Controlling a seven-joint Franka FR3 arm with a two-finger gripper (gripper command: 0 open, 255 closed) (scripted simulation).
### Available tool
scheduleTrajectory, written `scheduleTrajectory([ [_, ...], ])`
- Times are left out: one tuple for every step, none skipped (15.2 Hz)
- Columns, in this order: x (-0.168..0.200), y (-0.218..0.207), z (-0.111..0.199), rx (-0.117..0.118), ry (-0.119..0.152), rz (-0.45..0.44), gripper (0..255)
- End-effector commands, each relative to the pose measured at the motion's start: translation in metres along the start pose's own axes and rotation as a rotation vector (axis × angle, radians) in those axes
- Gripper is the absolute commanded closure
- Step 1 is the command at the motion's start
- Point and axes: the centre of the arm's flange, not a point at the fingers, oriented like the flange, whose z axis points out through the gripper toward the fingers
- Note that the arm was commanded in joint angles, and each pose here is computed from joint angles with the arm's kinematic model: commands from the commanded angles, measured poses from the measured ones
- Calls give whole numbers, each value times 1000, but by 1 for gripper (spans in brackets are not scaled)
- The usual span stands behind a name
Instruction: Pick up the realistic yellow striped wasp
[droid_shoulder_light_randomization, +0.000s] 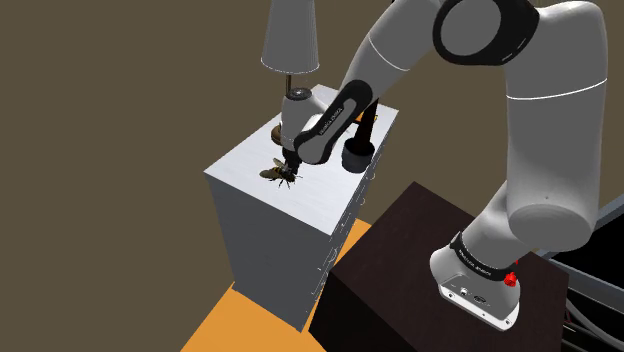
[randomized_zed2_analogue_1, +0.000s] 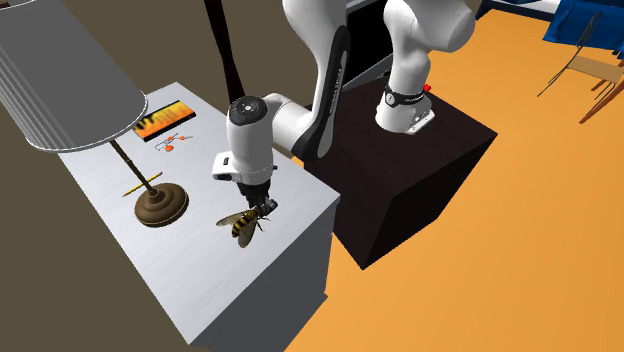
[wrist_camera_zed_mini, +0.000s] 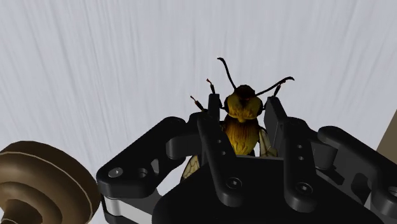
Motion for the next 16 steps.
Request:
scheduleTrajectory([
  [0,1,-8,0,0,0,255],
  [1,1,-13,0,0,0,255],
  [1,2,-18,0,0,0,255],
  [1,3,-23,0,0,0,255],
  [2,3,-29,0,0,0,255],
  [2,4,-34,0,0,0,255],
  [2,4,-39,0,0,0,255],
  [3,5,-44,0,0,0,255],
  [3,5,-50,0,0,0,255],
  [3,6,-55,0,0,0,255],
  [4,6,-60,0,0,0,255],
  [4,7,-65,0,0,0,255],
  [4,7,-71,0,0,0,255],
  [5,8,-76,0,0,0,255],
  [5,8,-77,0,0,0,255],
  [5,8,-77,0,0,0,255],
])
